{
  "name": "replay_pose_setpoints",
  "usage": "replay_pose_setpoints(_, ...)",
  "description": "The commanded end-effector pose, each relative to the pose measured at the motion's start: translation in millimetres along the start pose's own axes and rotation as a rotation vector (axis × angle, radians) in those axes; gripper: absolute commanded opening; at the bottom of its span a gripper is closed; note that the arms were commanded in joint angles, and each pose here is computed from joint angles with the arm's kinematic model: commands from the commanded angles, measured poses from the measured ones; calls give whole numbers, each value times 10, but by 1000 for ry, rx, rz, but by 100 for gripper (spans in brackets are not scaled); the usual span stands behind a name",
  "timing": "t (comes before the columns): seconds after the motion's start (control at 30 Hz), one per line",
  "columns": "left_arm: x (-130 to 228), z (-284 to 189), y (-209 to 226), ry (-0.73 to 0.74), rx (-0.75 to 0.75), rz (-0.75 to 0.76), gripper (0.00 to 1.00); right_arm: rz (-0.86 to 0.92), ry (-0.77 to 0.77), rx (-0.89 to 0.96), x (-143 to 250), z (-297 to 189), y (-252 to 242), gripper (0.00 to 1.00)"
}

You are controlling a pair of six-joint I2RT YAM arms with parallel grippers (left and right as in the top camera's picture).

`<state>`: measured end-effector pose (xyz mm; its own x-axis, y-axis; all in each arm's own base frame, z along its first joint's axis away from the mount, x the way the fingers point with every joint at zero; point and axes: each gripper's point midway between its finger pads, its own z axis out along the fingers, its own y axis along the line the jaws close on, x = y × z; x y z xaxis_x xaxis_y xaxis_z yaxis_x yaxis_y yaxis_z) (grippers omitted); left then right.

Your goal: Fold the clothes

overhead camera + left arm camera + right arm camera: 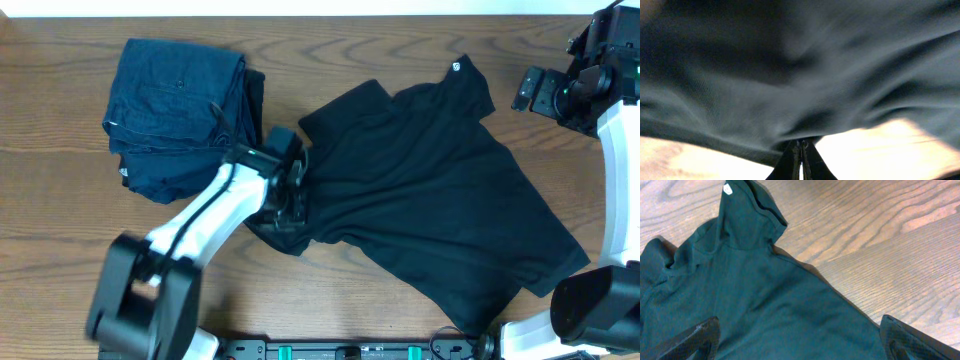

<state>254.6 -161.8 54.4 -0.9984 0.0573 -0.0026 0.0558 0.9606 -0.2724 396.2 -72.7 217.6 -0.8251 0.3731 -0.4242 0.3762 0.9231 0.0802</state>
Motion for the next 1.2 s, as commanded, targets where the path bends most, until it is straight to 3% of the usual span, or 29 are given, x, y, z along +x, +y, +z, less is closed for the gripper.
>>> replay_pose_setpoints(0.0, -209, -392, -189, -156, 54, 64, 6, 1, -2, 5, -1, -5, -1, 99)
replay_pose_setpoints(0.13, -261, -552, -254, -223, 80, 83, 6, 1, -2, 5, -1, -5, -1, 99)
replay_pose_setpoints(0.5, -163, -453, -187, -169, 59, 68, 7, 3, 11, -50, 19, -7, 95, 99)
replay_pose_setpoints(0.67, -119, -438, -165, -151, 52, 63, 6, -4, 118, -124, 266, -31, 206, 99)
replay_pose_setpoints(0.7, -118, -436, -165, -151, 52, 63, 6, -18, 136, -118, 313, -33, 191, 89)
replay_pose_setpoints(0.77, -117, -435, -163, -151, 52, 63, 6, -19, 179, -78, 425, -26, 111, 52)
replay_pose_setpoints(0.83, -117, -432, -157, -151, 49, 63, 6, -20, 214, -28, 523, -1, 17, 1)
replay_pose_setpoints(1.07, -94, -385, -70, -148, 11, 56, 6, 224, 341, 362, 1064, 182, -653, 1)
replay_pose_setpoints(1.17, -104, -384, -75, -152, 13, 56, 6, 264, 401, 418, 1338, 356, -801, 1)
